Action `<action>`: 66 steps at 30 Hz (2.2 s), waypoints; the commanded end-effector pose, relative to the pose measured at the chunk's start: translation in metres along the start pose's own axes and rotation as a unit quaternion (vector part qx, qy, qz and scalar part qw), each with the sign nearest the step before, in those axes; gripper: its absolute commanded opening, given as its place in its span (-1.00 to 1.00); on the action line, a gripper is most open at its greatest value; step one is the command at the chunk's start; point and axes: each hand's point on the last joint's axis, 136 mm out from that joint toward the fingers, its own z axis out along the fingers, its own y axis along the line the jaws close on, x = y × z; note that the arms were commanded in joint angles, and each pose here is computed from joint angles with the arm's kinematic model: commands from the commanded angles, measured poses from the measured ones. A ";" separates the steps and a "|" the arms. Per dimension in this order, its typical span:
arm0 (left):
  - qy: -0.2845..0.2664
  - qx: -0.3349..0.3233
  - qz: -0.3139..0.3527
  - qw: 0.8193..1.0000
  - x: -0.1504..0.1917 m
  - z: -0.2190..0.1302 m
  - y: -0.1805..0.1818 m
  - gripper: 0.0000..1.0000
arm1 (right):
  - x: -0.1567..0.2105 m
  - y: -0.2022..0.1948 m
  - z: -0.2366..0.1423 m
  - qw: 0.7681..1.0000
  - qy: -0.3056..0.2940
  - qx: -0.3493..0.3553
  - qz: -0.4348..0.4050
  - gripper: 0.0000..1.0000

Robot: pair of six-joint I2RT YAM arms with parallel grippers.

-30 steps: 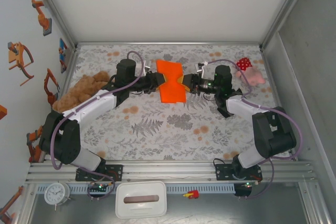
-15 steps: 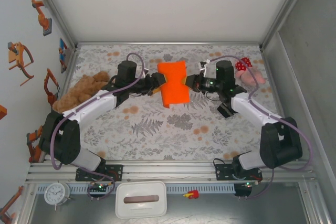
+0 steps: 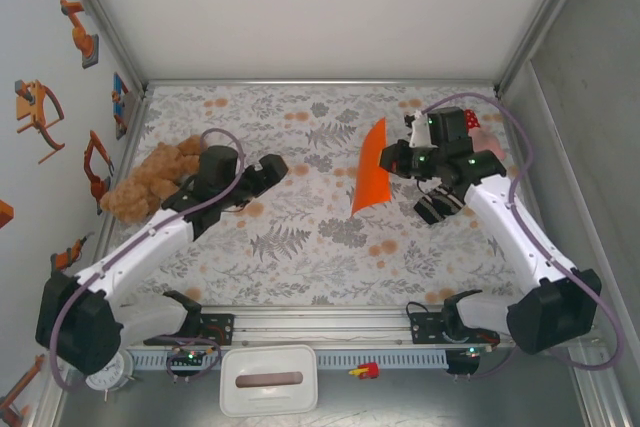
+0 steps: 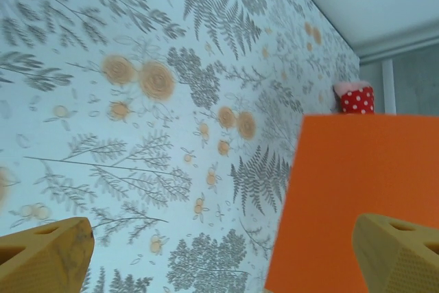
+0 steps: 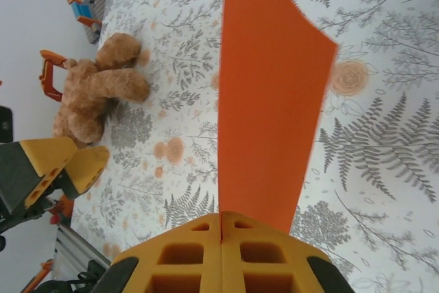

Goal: Fold a paper plane with a square sheet of paper (pick it up from the middle)
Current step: First fold in half a square sheet of paper at the center of the table.

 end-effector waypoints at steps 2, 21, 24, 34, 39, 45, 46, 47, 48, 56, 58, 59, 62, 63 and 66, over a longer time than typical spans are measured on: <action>-0.021 -0.044 0.004 0.999 0.001 -0.012 0.026 0.93 | 0.017 -0.010 0.012 0.997 0.030 0.065 -0.001 -1.00; 0.052 -0.035 -0.034 0.997 0.050 0.024 0.056 0.91 | 0.080 0.004 0.176 0.994 0.085 0.001 0.062 -1.00; 0.068 -0.033 -0.023 0.997 0.061 0.034 0.055 0.84 | 0.092 -0.010 0.187 0.994 0.091 0.005 0.066 -1.00; 0.120 -0.034 0.014 0.992 0.087 0.070 0.034 0.59 | 0.098 -0.029 0.188 0.994 0.093 0.010 0.064 -1.00; 0.103 -0.035 -0.004 0.994 0.081 0.081 0.030 0.56 | 0.089 -0.004 0.180 0.993 0.095 -0.036 0.057 -1.00; 0.082 -0.023 -0.015 0.996 0.074 0.078 0.026 0.63 | 0.075 0.012 0.166 0.986 0.076 -0.119 0.093 -1.00; 0.079 -0.019 -0.016 0.997 0.073 0.077 0.025 0.65 | 0.072 0.014 0.164 0.982 0.071 -0.140 0.103 -1.00; 0.078 -0.016 -0.018 0.997 0.073 0.077 0.024 0.68 | 0.071 0.014 0.163 0.979 0.068 -0.154 0.112 -1.00; 0.077 -0.013 -0.019 0.997 0.073 0.076 0.023 0.71 | 0.070 0.013 0.161 0.977 0.064 -0.166 0.121 -1.00; 0.103 0.001 -0.022 0.994 0.084 0.087 0.017 0.79 | 0.080 -0.021 0.163 0.967 0.058 -0.187 0.164 -1.00; 0.114 0.000 -0.018 0.993 0.090 0.091 0.016 0.78 | 0.086 -0.032 0.166 0.967 0.058 -0.180 0.171 -1.00; 0.118 -0.001 -0.016 0.993 0.092 0.092 0.015 0.78 | 0.088 -0.035 0.166 0.967 0.059 -0.179 0.173 -1.00; 0.131 -0.010 -0.006 0.991 0.098 0.097 0.013 0.78 | 0.091 -0.045 0.165 0.967 0.056 -0.177 0.177 -1.00; 0.135 -0.014 -0.003 0.991 0.100 0.099 0.014 0.77 | 0.091 -0.047 0.164 0.966 0.053 -0.176 0.179 -1.00; 0.147 -0.018 0.004 0.989 0.106 0.106 0.011 0.74 | 0.094 -0.058 0.163 0.966 0.050 -0.170 0.186 -1.00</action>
